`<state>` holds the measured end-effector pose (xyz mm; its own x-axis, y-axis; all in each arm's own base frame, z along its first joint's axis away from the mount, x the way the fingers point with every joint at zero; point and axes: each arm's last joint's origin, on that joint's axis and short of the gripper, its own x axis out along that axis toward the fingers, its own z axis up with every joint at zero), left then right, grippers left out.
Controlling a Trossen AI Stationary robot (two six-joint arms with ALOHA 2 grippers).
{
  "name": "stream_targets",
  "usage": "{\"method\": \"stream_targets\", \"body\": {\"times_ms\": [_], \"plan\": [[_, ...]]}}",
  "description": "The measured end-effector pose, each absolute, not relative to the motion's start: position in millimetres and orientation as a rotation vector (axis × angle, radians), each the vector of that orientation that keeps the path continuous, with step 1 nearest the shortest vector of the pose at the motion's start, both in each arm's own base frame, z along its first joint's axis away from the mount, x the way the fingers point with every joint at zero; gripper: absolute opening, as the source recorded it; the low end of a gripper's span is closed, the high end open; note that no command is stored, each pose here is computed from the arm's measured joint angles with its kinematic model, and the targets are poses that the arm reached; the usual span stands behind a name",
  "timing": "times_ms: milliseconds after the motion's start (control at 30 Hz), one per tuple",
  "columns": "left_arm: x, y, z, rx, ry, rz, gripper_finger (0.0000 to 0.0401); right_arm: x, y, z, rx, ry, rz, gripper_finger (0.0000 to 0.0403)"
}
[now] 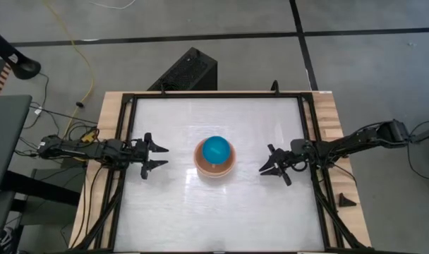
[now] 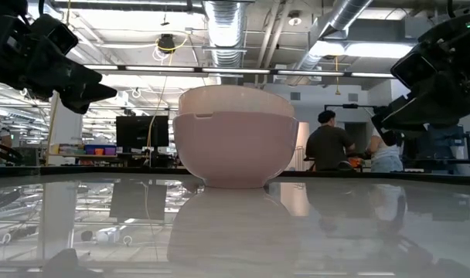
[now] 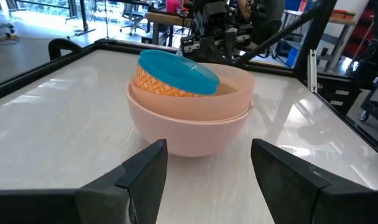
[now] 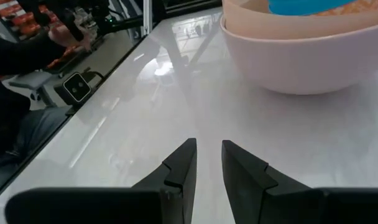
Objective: Nest bowls inside each other
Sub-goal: Return to Home Position
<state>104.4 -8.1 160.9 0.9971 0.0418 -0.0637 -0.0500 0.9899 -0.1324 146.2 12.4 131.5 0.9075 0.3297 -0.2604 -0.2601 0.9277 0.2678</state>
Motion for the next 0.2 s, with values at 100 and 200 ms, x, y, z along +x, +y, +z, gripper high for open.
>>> {"method": "stream_targets", "body": {"times_ms": [100, 200], "plan": [[104.4, -8.1, 160.9, -0.134, 0.061, 0.046, 0.0222, 145.8, 12.3, 129.9, 0.233, 0.324, 0.305, 0.0108], [104.4, -8.1, 160.9, -0.134, 0.061, 0.046, 0.0222, 145.3, 12.3, 128.3, 0.235, 0.342, 0.302, 0.0108]]}}
